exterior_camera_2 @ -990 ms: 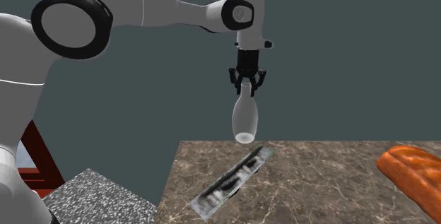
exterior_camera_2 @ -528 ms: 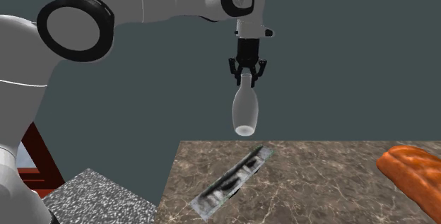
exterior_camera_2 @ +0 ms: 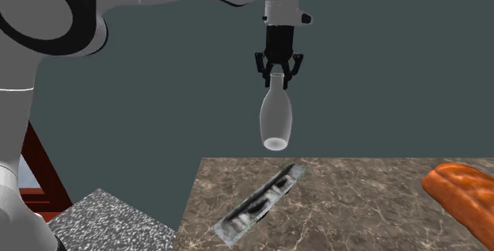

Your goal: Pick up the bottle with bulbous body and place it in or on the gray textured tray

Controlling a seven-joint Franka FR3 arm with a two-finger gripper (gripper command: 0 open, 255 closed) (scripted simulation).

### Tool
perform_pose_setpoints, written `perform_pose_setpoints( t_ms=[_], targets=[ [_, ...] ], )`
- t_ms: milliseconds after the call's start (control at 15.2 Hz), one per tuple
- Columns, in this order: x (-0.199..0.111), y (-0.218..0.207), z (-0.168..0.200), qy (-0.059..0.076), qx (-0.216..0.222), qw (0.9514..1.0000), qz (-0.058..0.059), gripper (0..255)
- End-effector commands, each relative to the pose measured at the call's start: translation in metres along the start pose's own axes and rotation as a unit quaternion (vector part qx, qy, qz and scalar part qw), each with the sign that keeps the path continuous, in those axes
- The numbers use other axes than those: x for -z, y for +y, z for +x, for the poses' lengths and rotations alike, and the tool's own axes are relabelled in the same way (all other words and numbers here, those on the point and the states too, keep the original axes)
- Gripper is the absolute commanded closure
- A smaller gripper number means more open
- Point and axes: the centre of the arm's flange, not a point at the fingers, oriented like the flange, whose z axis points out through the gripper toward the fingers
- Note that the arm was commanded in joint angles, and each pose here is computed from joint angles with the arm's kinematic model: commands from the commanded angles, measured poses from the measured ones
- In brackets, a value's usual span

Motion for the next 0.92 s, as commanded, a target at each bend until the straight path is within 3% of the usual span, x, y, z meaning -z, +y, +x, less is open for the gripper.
perform_pose_setpoints(
  t_ms=[0,594,858],
  targets=[
    [0.011,0.005,-0.023,0.0,0.0,1.0,0.0,255],
    [0.058,0.035,-0.12,0.0,0.0,1.0,0.0,255],
    [0.037,0.034,-0.118,0.0,0.0,1.0,0.0,255]
  ],
)
